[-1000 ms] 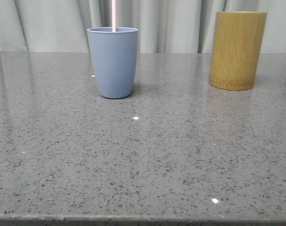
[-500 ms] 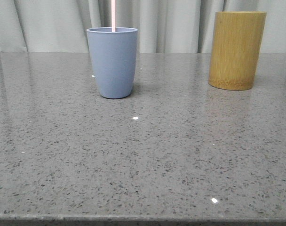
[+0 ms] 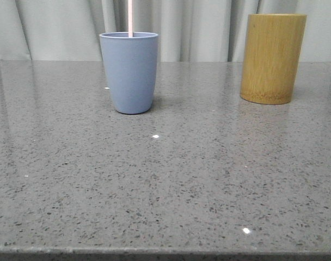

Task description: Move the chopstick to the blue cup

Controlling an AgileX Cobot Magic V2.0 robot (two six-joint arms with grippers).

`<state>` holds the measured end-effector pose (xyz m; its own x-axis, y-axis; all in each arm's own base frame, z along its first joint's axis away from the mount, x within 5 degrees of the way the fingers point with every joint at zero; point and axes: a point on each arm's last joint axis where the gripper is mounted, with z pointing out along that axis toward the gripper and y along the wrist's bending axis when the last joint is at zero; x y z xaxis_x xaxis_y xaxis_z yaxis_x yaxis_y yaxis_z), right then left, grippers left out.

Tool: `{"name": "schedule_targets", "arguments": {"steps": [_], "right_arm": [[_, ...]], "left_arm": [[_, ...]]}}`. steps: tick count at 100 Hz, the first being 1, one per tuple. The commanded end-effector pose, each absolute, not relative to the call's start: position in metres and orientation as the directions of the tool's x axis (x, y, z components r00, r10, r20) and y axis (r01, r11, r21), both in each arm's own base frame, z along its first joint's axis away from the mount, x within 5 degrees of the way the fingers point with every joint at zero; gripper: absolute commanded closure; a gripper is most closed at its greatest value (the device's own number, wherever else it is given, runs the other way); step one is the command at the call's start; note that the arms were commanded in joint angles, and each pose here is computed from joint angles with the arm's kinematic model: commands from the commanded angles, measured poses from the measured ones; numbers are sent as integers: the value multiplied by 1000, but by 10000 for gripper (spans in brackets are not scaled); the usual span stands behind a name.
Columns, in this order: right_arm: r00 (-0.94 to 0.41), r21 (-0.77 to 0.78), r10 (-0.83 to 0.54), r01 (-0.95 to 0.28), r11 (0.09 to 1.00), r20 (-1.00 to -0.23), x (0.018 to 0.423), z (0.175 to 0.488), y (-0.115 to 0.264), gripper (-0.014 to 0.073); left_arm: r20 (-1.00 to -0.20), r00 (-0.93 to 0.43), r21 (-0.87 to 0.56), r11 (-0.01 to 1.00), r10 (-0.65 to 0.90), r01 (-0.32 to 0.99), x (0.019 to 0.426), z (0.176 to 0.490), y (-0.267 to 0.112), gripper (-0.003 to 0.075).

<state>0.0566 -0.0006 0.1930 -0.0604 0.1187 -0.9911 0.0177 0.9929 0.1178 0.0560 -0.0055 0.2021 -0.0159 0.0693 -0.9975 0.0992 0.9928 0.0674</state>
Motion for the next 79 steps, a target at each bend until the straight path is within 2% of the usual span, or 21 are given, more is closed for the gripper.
{"name": "schedule_targets", "arguments": {"steps": [1,14,79], "right_arm": [[79,86,85,11,996,-993,55,205,-1,662],[87,46,45,14,999,-995,55,205,-1,662],[87,46,45,14,999,-995,55,205,-1,662]], "left_arm": [[-995,90,51,995,42,92,54,209,-5,739],[-995,90,51,995,42,92,54,209,-5,739],[-995,90,51,995,42,92,54,209,-5,739]]}}
